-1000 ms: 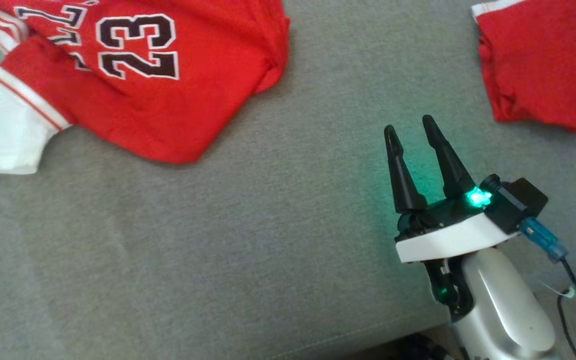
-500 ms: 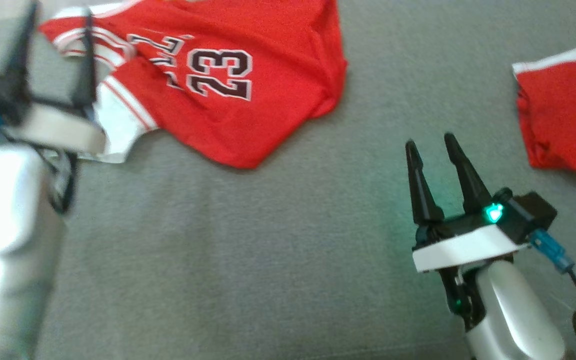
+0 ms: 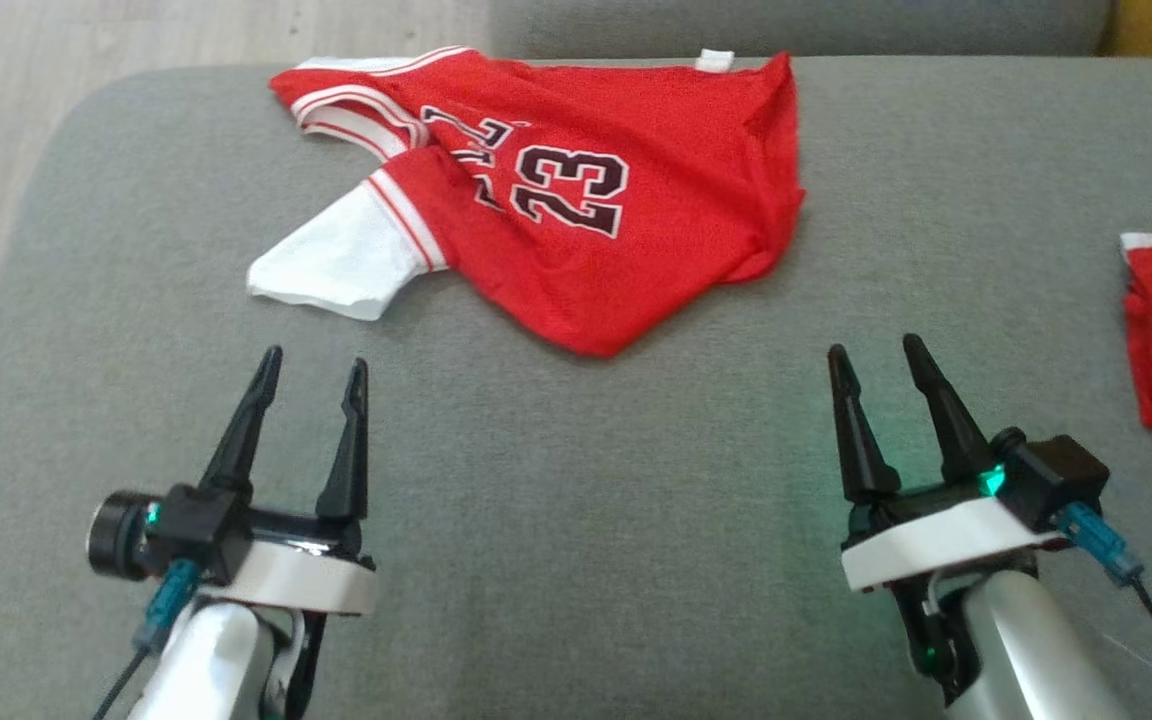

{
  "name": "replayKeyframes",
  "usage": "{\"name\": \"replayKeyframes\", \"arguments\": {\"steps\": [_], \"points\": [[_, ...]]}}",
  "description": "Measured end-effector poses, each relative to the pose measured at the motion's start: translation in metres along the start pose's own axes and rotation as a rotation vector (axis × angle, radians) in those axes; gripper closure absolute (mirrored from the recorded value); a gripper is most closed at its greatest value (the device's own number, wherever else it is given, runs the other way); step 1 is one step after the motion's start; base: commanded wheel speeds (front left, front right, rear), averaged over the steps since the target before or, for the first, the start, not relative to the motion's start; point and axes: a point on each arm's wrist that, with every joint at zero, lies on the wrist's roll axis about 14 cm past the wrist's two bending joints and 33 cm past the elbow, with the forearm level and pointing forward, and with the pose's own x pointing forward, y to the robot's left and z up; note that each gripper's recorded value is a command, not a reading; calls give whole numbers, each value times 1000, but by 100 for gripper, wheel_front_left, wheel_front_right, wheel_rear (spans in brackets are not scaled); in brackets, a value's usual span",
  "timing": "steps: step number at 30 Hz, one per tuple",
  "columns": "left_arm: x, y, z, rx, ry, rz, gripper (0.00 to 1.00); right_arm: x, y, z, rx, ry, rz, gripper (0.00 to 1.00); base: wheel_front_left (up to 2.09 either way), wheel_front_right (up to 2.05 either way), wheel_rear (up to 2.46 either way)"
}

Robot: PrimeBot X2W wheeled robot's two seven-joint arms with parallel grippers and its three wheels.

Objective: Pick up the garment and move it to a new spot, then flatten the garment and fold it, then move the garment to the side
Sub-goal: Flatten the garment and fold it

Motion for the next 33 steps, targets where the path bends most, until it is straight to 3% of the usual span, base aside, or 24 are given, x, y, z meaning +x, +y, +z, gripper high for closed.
{"name": "replayKeyframes", "arguments": {"steps": [5, 10, 14, 18, 24, 25, 26, 27, 33], "points": [[-6, 4, 4, -10, -12, 25, 0, 12, -5, -10, -8, 31, -7, 0, 0, 0, 0], [-7, 5, -4, -26, 8, 33, 0, 53, -18, -16, 17, 107, -31, 0, 0, 0, 0], [-4, 8, -5, -44, 12, 54, 0, 80, -23, -41, 124, 221, -61, 0, 0, 0, 0], [-10, 16, -11, -57, 29, 89, 0, 92, -24, -73, 162, 342, -89, 0, 0, 0, 0], [-18, 31, -13, -56, 38, 136, 0, 105, -21, -91, 141, 410, -88, 0, 0, 0, 0], [-18, 32, -13, -55, 38, 142, 0, 108, -19, -92, 131, 413, -81, 8, 0, 0, 0], [-19, 33, -13, -56, 38, 146, 0, 110, -18, -91, 128, 412, -78, 27, 0, 0, 0], [-19, 34, -11, -58, 33, 149, 0, 110, -17, -92, 112, 416, -73, 100, 0, 0, 0], [-16, 35, -5, -65, 12, 149, 0, 100, -19, -94, 73, 420, -73, 100, 0, 0, 0]]}}
